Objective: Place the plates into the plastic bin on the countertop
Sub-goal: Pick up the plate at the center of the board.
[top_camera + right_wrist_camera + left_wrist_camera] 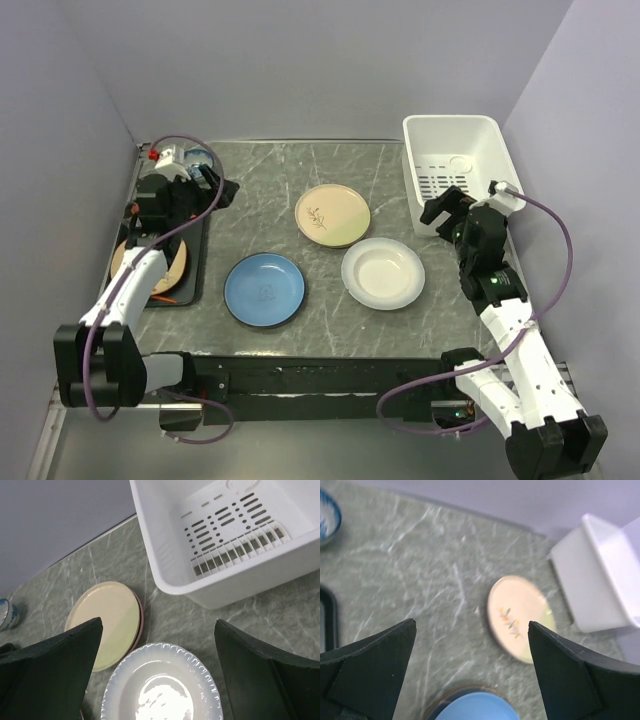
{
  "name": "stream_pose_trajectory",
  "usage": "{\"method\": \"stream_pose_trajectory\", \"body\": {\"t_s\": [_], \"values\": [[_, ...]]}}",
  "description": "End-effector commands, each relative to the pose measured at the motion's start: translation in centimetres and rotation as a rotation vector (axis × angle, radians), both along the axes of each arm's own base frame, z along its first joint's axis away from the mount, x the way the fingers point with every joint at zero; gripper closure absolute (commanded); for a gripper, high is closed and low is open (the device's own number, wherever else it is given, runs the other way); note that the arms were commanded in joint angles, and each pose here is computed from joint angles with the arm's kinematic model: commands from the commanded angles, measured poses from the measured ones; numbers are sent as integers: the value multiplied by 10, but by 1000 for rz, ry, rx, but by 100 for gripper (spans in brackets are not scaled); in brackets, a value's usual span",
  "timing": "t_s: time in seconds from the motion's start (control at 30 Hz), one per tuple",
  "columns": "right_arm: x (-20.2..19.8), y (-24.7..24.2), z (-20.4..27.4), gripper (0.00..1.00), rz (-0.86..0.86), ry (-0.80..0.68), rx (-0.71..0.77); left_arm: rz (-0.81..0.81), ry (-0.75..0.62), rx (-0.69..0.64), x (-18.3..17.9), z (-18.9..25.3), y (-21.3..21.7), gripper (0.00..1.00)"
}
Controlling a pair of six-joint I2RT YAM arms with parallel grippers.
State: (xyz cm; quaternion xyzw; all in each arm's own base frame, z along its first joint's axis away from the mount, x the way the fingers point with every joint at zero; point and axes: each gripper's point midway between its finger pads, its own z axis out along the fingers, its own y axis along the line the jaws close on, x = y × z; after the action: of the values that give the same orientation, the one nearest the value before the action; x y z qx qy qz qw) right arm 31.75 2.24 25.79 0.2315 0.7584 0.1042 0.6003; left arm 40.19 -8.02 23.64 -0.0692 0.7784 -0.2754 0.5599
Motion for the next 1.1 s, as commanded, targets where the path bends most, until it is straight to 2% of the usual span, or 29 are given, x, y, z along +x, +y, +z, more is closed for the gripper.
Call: {"method": "stream_pose_trajectory", "body": {"t_s": [0.0, 0.1, 0.13, 0.23, 0.33, 0.4, 0.47, 0.5, 0.57, 0.67, 0.83, 1.07], "values": [[-7, 6, 23, 0, 29, -37, 34, 6, -166, -114, -1, 64, 2, 1], [-10, 11, 28, 0, 51, -76, 69, -131, -157, -157, -7, 65, -18, 1], [-12, 13, 26, 0, 59, -83, 76, -224, -157, -162, -16, 64, -31, 1], [-15, 17, 23, 0, 75, -78, 93, -295, -188, -176, -25, 70, -35, 1], [-17, 16, 15, 0, 89, -31, 55, -235, -213, -139, -34, 82, -27, 1], [-17, 19, 12, 0, 114, -6, 37, -117, -253, -76, -36, 101, -9, 1], [-15, 23, 8, 0, 140, 22, 25, -21, -238, -66, -38, 101, 5, 1], [-14, 25, 6, 0, 149, 31, 26, 100, -226, -105, -37, 102, 21, 1], [-13, 32, 2, 0, 192, 53, 28, 237, -116, -194, -37, 79, 37, 1], [-16, 42, -3, 0, 261, 78, 17, 150, -111, -224, -37, 64, 24, 1], [-21, 40, -13, 0, 264, 108, 2, 3, 18, -238, -25, 33, 0, 1], [-24, 34, -27, 0, 237, 177, -13, -16, 10, -225, -29, 35, -2, 1]]}}
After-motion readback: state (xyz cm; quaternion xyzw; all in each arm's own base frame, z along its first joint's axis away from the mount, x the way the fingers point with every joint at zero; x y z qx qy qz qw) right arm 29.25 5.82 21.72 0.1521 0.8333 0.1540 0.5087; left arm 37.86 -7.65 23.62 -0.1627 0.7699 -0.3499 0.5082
